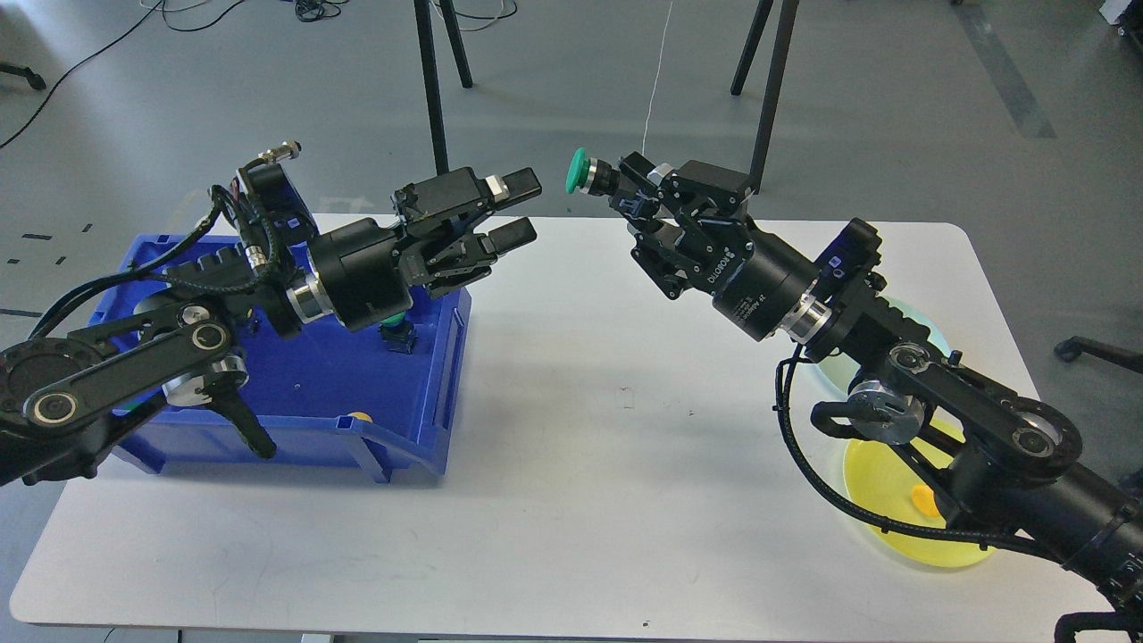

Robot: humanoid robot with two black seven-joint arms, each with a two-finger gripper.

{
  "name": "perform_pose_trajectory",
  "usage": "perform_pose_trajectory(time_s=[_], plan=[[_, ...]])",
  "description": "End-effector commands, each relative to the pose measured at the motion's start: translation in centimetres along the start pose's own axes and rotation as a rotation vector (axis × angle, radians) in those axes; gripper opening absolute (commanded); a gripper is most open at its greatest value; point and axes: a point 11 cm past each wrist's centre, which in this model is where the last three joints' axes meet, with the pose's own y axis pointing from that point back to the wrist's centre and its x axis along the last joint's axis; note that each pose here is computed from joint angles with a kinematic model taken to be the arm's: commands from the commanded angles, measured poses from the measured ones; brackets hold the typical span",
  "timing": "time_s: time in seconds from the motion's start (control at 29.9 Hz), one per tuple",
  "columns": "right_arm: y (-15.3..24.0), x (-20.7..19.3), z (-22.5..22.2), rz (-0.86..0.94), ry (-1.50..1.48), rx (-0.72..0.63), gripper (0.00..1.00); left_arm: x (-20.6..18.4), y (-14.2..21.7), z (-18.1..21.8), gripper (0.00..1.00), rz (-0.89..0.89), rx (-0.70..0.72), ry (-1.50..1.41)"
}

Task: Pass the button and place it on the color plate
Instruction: 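Open the left gripper and pull the right gripper away with the button, then lower the green-capped button onto the pale teal plate with the right gripper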

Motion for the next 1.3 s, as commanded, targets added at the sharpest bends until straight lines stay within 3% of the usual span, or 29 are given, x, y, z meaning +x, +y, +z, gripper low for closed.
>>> perform_pose_trajectory(time_s=[0.0, 0.47, 0.7, 1.0, 1.27], plan=[[0.7, 0.9, -0.1, 0.034, 0.009, -0.004, 0.0, 0.2, 0.1, 0.0, 0.84, 0.011, -0.003, 0.014], [7.1, 8.3, -4.0, 0.297, 0.137, 0.006, 0.0, 1.2, -0.5, 0.7, 0.85, 0.045, -0.036, 0.014], [10.6, 11.1, -4.1, 0.472, 0.234, -0.068, 0.01, 1.4, -0.6, 0.9, 0.85, 0.05, -0.042, 0.009], [20.3, 14.3, 0.0, 0.914, 0.389, -0.357, 0.0, 1.1, -0.7, 0.6, 0.86, 0.054, -0.045, 0.03], [26.9, 14.4, 5.2, 0.999, 0.531, -0.681, 0.01, 0.8, -1.3, 0.6, 0.86, 0.057, -0.057, 0.034]])
